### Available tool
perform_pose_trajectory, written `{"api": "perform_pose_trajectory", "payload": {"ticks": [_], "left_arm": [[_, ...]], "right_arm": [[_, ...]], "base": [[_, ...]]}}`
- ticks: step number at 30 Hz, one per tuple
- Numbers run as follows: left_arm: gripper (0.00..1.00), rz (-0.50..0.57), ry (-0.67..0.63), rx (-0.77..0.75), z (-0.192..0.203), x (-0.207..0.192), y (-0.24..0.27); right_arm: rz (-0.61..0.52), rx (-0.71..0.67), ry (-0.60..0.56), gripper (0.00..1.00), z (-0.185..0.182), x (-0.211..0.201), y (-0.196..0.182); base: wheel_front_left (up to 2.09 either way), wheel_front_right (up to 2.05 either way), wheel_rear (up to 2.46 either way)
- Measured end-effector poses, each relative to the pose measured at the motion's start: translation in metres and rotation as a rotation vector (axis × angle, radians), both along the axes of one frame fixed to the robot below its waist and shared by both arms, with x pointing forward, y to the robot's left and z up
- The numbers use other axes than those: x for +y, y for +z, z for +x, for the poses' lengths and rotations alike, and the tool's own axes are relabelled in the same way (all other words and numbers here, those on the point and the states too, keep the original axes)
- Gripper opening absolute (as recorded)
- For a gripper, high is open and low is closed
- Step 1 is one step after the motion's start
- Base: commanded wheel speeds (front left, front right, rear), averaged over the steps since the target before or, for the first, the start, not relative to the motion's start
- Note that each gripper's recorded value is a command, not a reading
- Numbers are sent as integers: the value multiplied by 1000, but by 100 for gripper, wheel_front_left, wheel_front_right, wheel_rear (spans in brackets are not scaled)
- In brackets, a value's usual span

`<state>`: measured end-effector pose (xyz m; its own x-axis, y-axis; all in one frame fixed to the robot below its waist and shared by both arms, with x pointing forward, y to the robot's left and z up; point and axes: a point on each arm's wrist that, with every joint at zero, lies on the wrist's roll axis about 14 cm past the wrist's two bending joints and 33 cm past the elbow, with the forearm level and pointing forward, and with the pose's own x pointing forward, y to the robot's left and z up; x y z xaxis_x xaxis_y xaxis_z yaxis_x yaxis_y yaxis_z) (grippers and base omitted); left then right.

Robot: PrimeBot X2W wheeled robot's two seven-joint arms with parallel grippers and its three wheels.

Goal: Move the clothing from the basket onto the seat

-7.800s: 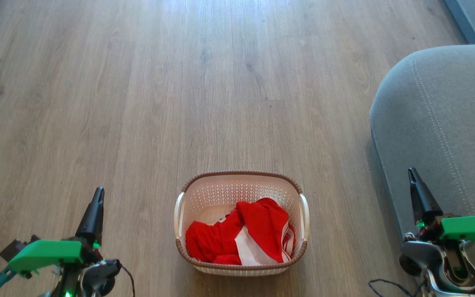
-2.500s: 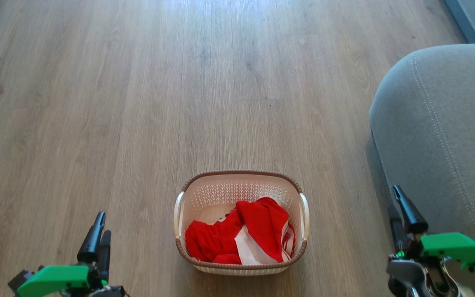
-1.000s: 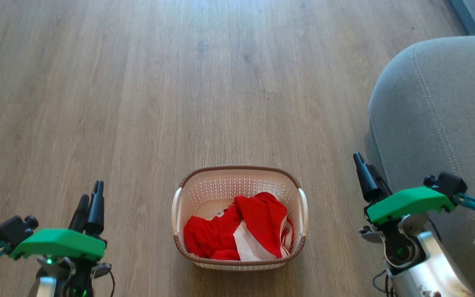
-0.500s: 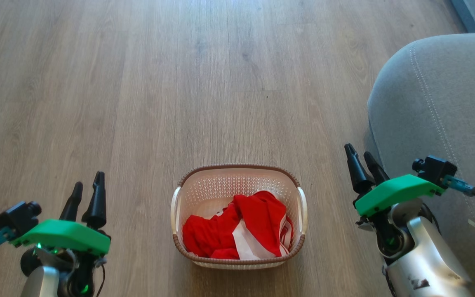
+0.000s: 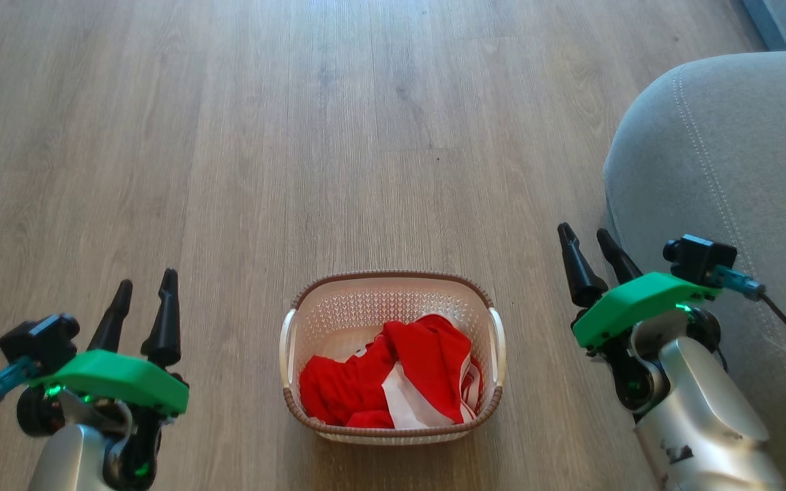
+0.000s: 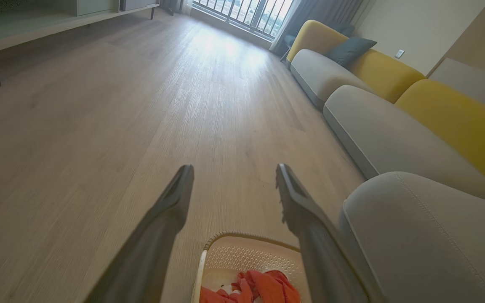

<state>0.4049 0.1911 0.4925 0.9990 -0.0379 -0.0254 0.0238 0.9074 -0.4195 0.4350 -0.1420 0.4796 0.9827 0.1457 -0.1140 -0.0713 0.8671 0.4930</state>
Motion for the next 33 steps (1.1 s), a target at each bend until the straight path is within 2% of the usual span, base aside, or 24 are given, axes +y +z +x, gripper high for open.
{"api": "perform_pose_trajectory", "payload": {"ticks": [20,33], "left_arm": [[100,188,19,-73,9,11,16],[100,352,21,-105,18,15,21]], "right_arm": [[-237,-107,53,100,15,5,22],[-408,-189,51,100,29,-3,40]], "base": [[0,0,0],[0,0,0]]}}
